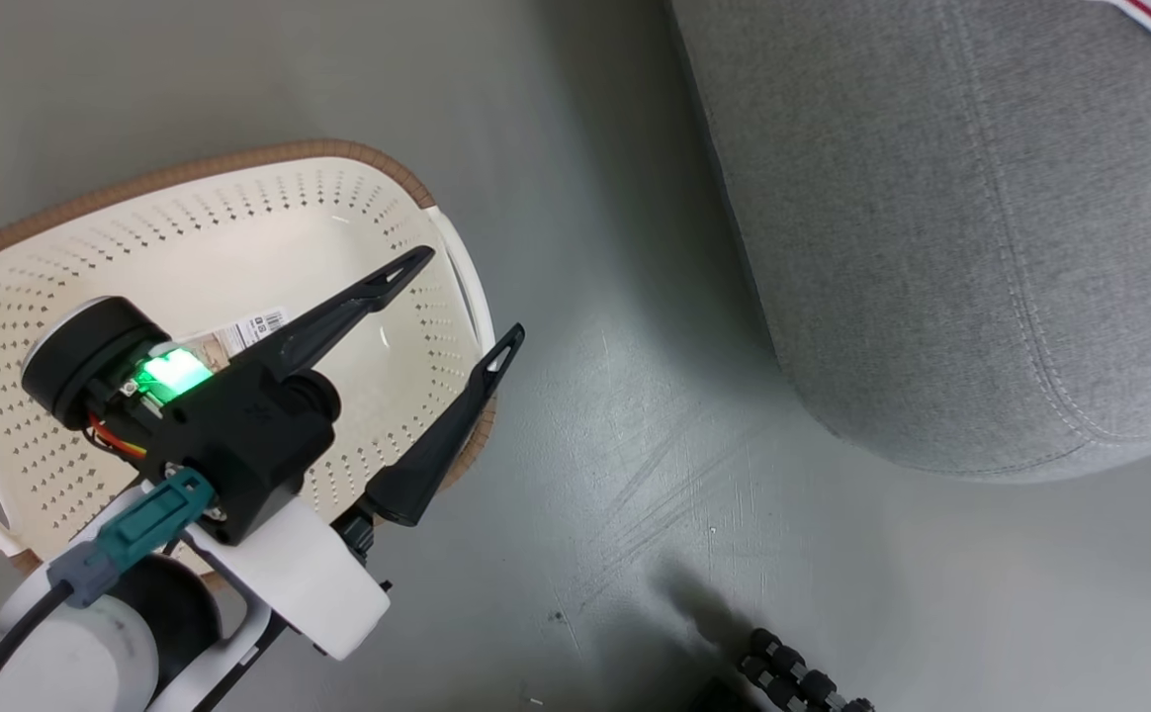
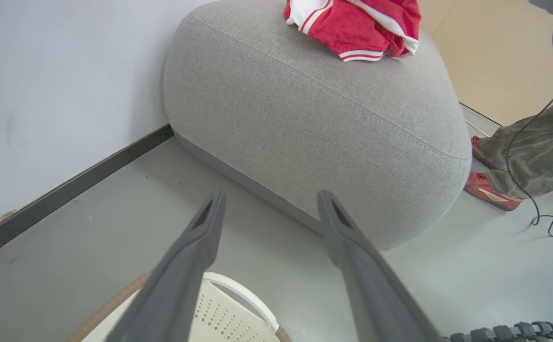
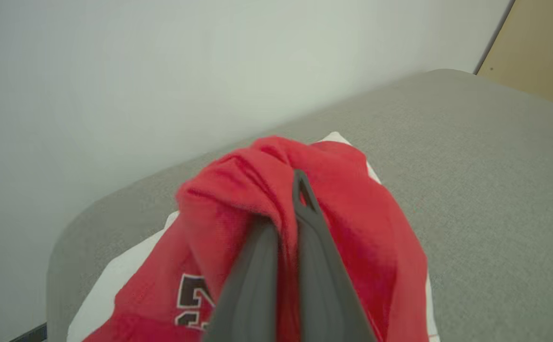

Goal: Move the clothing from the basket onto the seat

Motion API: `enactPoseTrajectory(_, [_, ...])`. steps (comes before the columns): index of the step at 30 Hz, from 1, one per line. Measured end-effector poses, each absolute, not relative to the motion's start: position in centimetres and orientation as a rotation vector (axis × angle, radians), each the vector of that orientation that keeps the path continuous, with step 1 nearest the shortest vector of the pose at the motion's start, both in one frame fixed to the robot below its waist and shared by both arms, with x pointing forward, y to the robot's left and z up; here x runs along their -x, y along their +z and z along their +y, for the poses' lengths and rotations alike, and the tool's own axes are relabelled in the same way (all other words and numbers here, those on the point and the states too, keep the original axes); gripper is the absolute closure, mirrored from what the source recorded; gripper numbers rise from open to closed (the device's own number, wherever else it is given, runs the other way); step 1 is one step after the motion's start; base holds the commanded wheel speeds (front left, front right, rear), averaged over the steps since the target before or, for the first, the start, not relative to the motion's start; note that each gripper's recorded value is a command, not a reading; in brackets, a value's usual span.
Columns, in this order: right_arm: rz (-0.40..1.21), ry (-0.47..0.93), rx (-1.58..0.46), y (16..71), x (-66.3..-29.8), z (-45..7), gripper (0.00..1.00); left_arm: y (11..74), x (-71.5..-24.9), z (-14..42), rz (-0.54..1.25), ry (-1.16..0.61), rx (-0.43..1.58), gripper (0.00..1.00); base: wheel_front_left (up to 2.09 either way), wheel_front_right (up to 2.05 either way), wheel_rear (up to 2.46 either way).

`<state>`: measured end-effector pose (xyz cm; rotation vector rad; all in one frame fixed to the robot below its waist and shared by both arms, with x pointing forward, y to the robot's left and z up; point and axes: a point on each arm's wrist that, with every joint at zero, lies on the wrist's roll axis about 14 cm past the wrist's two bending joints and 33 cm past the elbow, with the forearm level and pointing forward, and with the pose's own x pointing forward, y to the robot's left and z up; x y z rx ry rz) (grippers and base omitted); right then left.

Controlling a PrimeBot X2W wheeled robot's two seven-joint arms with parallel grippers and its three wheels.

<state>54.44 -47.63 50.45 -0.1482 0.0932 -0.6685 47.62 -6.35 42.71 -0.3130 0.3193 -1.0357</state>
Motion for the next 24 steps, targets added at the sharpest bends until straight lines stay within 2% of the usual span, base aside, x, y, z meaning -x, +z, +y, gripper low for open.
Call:
enactPoseTrajectory(4, [0.163,-0.685,0.067,47.2,-54.8,-47.2,1.00,41.8,-48.0,-5.9,0.332,-1.023,0.313,0.00,0.00,0.00,0.00])
enactPoseTrajectory(13, [0.234,-0.702,-0.025,44.6,-56.4,-46.7,1.00,40.7,-48.5,-5.6,0.326,-1.026,0.319,0.00,0.00,0.00,0.00])
enactPoseTrajectory(14, [0.248,-0.700,-0.024,44.3,-56.5,-46.6,0.82,40.6,-48.6,-5.6,0.325,-1.025,0.319,0.00,0.00,0.00,0.00])
enactPoseTrajectory(15, [0.271,-0.696,-0.016,43.9,-56.5,-46.4,0.58,40.6,-48.7,-5.5,0.321,-1.029,0.315,0.00,0.00,0.00,0.00])
enactPoseTrajectory(16, [0.286,-0.689,-0.010,43.5,-56.6,-46.2,0.51,40.4,-49.0,-5.4,0.315,-1.023,0.310,0.00,0.00,0.00,0.00])
enactPoseTrajectory(18, [0.308,-0.673,0.006,43.0,-56.8,-45.4,0.04,40.3,-49.4,-5.3,0.303,-1.016,0.302,0.00,0.00,0.00,0.00])
enactPoseTrajectory(19, [0.314,-0.665,0.019,43.0,-56.9,-45.2,0.00,40.4,-49.4,-5.5,0.299,-1.022,0.301,0.00,0.00,0.00,0.00])
enactPoseTrajectory(24, [0.296,-0.679,0.084,45.1,-56.2,-45.9,0.00,40.9,-49.4,-6.1,0.276,-1.041,0.309,0.00,0.00,0.00,0.00])
